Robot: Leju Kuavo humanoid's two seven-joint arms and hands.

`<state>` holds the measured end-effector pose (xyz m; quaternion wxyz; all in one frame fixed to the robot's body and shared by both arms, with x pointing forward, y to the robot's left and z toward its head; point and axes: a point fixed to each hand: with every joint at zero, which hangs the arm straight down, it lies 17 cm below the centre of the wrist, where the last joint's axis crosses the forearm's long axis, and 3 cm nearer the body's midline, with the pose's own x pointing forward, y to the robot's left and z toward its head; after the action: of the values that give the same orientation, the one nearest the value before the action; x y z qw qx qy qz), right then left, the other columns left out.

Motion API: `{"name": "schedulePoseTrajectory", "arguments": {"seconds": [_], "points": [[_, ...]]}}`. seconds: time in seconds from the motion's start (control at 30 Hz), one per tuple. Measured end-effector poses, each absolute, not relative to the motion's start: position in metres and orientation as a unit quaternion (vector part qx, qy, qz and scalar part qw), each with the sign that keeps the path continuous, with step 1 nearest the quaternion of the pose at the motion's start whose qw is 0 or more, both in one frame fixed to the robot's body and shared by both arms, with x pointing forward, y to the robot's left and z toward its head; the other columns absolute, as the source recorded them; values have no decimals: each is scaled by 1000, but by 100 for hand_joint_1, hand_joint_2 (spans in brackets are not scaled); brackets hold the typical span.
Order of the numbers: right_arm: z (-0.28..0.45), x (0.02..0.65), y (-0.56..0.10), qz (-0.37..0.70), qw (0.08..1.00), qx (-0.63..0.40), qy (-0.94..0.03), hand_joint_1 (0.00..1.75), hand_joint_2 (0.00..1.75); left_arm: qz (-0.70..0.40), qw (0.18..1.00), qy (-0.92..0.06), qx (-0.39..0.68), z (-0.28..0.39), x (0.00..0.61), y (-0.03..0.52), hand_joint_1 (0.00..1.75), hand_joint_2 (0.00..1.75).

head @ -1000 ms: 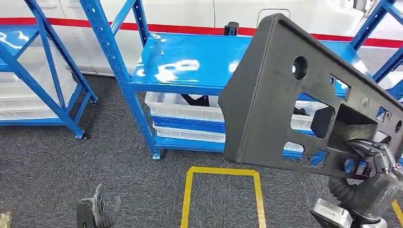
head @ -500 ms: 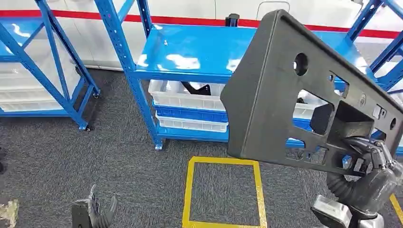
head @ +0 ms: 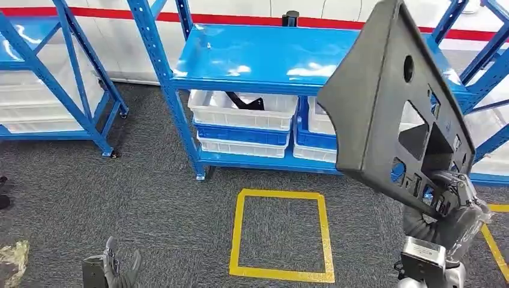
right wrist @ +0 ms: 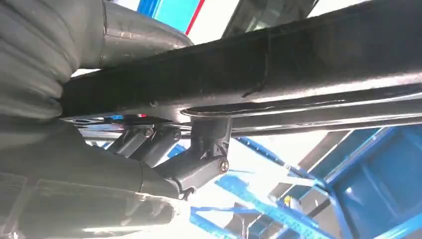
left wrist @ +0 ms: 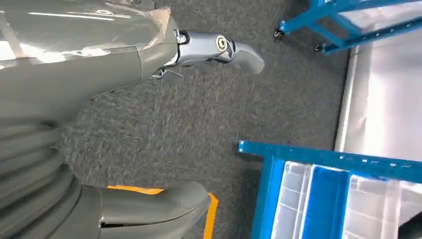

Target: Take the parts from the cabinet and place them on the table.

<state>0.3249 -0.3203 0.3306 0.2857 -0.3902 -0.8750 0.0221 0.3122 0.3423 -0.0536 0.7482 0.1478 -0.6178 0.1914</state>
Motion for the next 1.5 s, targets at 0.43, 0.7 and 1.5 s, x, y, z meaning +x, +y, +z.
{"name": "schedulePoseTrajectory", "arguments": {"seconds": [0.43, 0.7, 1.5], "points": [[318, 323, -319, 32, 304, -385, -871, 169, 175, 183, 743, -630, 132, -47, 319, 337, 0, 175], [314, 321, -320, 34, 312, -385, -868, 169, 175, 183, 741, -632, 132, -46, 321, 337, 0, 175], [301, 282, -342, 30, 333, -411, -848, 169, 175, 193, 709, -665, 137, -10, 339, 350, 0, 175]]}}
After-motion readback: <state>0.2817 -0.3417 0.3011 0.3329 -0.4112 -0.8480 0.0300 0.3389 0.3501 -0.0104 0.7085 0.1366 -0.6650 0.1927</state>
